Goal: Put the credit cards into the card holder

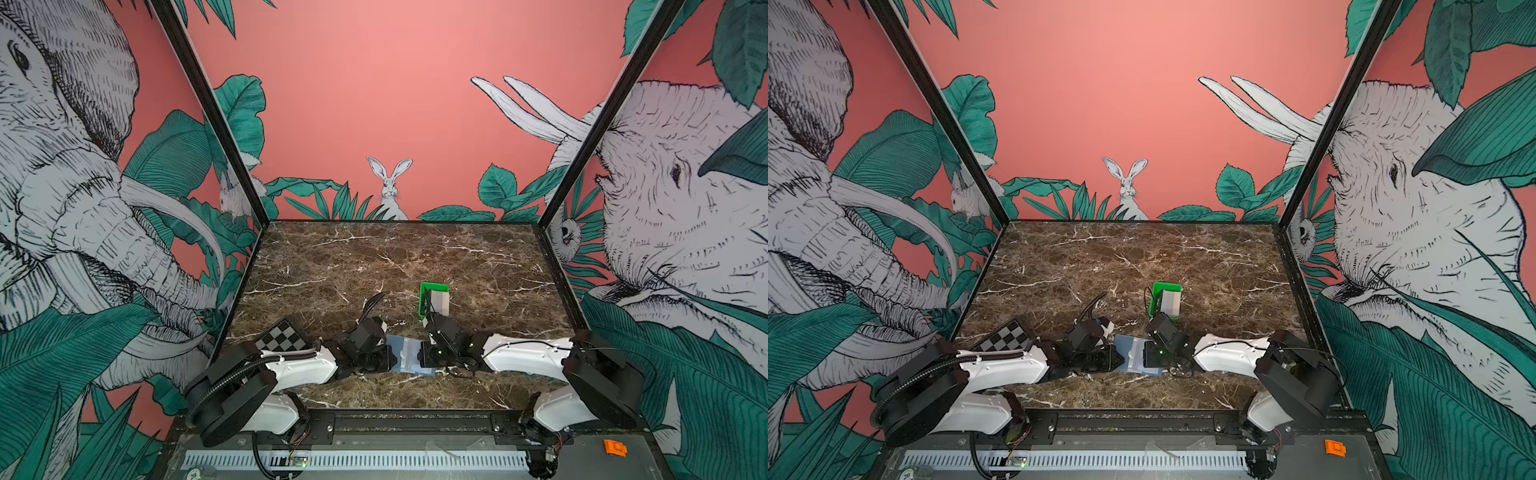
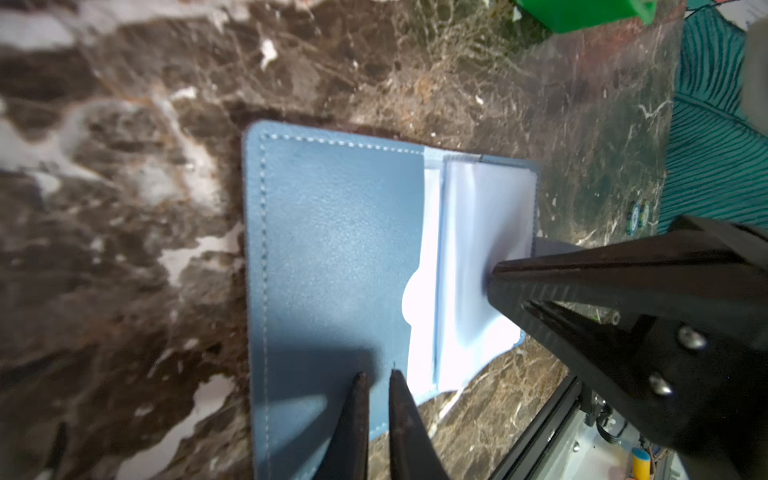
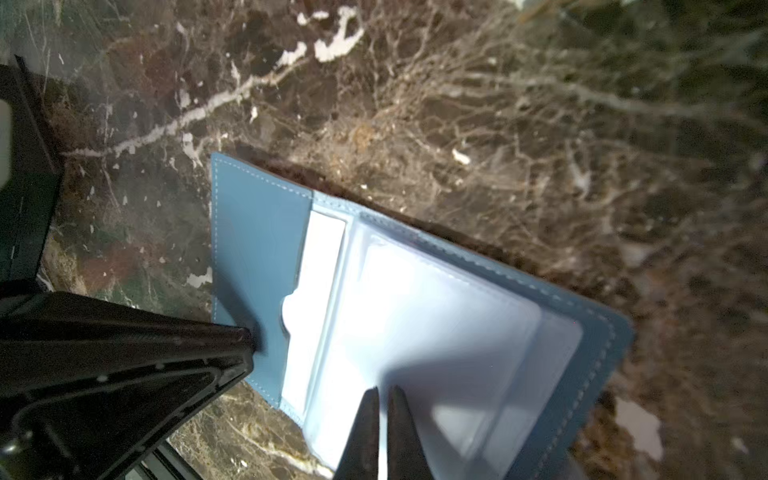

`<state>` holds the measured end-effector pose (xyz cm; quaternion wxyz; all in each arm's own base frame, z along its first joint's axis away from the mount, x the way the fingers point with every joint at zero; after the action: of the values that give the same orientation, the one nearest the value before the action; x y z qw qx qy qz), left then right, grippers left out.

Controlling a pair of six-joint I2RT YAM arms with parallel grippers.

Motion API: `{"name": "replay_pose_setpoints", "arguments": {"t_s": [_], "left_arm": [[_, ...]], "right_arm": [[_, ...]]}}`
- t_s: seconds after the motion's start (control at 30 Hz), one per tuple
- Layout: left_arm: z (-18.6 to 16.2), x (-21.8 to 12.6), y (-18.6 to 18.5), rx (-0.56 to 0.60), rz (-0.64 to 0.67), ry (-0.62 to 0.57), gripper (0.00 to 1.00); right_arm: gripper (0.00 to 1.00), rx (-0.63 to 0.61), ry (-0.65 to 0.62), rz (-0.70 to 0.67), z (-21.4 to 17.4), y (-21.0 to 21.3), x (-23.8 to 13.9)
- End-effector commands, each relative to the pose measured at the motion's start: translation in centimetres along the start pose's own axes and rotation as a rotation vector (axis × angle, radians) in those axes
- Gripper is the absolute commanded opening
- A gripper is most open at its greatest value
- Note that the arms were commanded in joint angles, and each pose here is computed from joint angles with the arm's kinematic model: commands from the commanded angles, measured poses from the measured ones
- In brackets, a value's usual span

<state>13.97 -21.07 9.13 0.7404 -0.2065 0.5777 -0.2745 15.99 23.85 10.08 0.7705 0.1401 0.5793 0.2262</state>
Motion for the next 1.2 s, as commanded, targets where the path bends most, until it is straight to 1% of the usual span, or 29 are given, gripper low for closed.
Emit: {"name": "replay_pose_setpoints", "arguments": {"t_s": [0.0, 0.23, 0.4, 0.7, 0.8, 0.93, 1.17], "left_arm": [[-1.3, 0.3, 1.9, -0.044, 0.073, 0.032, 0.14], [-2.3, 0.5, 2.5, -0.067, 0.074, 0.035, 0.14], [-2.6, 0.3, 2.2, -0.069, 0.075, 0.025, 0.14], [-0.1, -1.1, -1.3, 0.033, 0.029, -0.029, 0.15], [0.7, -1.1, -2.0, 0.056, 0.033, -0.019, 0.16], [1.6, -0.8, -2.3, 0.077, 0.037, -0.007, 0.16], [2.3, 0.0, -1.1, 0.074, 0.068, 0.02, 0.16]], "right_arm": [[0.08, -0.011, -0.002, -0.058, -0.2, -0.9, 0.3], [0.08, -0.031, -0.029, -0.06, 0.4, -0.6, 0.0], [0.09, -0.051, -0.046, -0.032, 0.9, 0.0, -0.3], [0.13, -0.078, -0.119, -0.018, 1.1, 0.0, -2.2], [0.13, -0.073, -0.137, -0.013, 0.8, -0.3, -2.7], [0.13, -0.052, -0.152, -0.016, 0.5, -0.9, -3.0], [0.14, -0.021, -0.146, -0.03, -0.2, -1.8, -2.8]]}}
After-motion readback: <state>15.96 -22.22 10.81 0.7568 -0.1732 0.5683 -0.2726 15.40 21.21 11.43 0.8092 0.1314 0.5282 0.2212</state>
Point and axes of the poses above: each gripper's point midway between its finger pads, its own x axis out along the fingers, its own y axis along the line the jaws close on, z = x × y, the point moved 9 cm from there along -x, back along the fingers, and after that the axes turned 1 degree about x, right-handed, at the moved point
